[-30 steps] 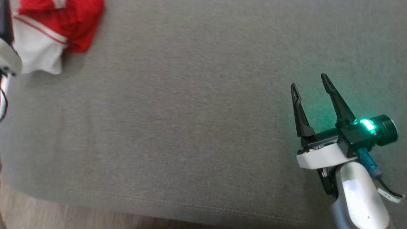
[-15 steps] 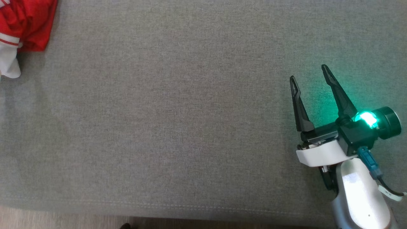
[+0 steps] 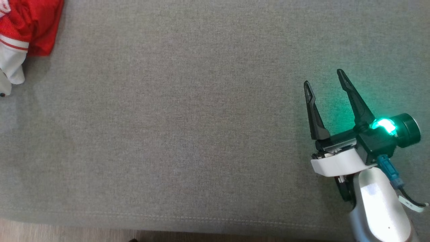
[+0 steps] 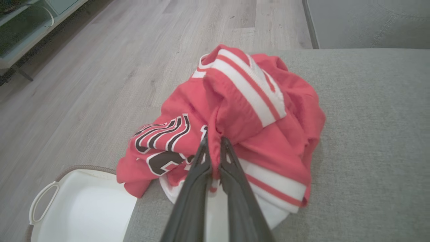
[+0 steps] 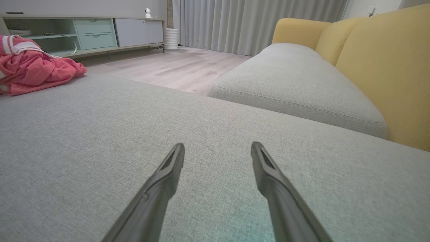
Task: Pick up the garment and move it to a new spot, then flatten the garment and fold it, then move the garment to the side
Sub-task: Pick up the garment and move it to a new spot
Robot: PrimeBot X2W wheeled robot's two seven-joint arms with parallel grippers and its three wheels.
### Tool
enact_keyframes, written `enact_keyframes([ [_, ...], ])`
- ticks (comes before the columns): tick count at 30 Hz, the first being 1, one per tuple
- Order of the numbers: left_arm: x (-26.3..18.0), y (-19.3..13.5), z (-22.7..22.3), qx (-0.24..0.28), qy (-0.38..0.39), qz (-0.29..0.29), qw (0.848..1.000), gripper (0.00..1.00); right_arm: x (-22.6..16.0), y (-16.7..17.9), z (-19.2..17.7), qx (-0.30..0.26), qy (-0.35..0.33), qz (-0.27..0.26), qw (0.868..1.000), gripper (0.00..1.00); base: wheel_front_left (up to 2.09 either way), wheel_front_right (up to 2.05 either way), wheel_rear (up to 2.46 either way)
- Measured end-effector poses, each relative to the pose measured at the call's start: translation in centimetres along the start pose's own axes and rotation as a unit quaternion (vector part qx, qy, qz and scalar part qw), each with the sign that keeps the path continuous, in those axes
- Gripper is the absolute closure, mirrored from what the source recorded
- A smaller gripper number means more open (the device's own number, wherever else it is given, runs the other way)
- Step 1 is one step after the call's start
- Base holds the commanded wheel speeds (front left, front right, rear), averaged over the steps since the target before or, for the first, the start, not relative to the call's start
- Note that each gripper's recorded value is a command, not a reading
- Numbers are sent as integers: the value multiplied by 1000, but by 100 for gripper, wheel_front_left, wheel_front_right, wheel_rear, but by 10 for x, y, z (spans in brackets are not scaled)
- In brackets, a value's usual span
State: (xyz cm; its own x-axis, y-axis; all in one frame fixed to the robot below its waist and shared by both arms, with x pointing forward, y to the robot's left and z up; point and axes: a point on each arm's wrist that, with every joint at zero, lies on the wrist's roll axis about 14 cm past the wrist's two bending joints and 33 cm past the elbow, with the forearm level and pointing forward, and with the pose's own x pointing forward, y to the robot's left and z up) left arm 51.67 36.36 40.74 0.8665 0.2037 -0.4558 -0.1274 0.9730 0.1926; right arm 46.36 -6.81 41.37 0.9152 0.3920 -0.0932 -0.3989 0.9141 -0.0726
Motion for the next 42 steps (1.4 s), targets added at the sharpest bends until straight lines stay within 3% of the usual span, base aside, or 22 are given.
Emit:
enact_keyframes([
  [10, -22, -3, 79, 16, -113, -18, 993, 100, -10, -2, 35, 12, -37, -10, 999, 0, 0, 0, 0],
  [16, -57, -15, 152, 47, -207, -47, 976, 100, -28, -13, 69, 17, -73, -33, 997, 0, 0, 0, 0],
  [22, -114, -57, 249, 83, -330, -104, 934, 100, -66, -33, 79, 27, -79, -78, 993, 0, 0, 0, 0],
  [27, -162, -122, 304, 104, -409, -180, 889, 100, -94, -57, 87, 30, -90, -126, 988, 0, 0, 0, 0],
  [35, -245, -236, 362, 42, -503, -331, 797, 100, -125, -89, 88, 32, -95, -186, 978, 0, 0, 0, 0],
  [37, -254, -255, 366, 9, -503, -356, 787, 100, -129, -93, 86, 32, -92, -194, 976, 0, 0, 0, 0],
  [39, -252, -269, 363, -23, -489, -376, 787, 100, -131, -97, 83, 37, -88, -200, 975, 0, 0, 0, 0],
  [42, -225, -285, 337, -56, -443, -389, 806, 100, -133, -100, 78, 41, -82, -207, 974, 0, 0, 0, 0],
])
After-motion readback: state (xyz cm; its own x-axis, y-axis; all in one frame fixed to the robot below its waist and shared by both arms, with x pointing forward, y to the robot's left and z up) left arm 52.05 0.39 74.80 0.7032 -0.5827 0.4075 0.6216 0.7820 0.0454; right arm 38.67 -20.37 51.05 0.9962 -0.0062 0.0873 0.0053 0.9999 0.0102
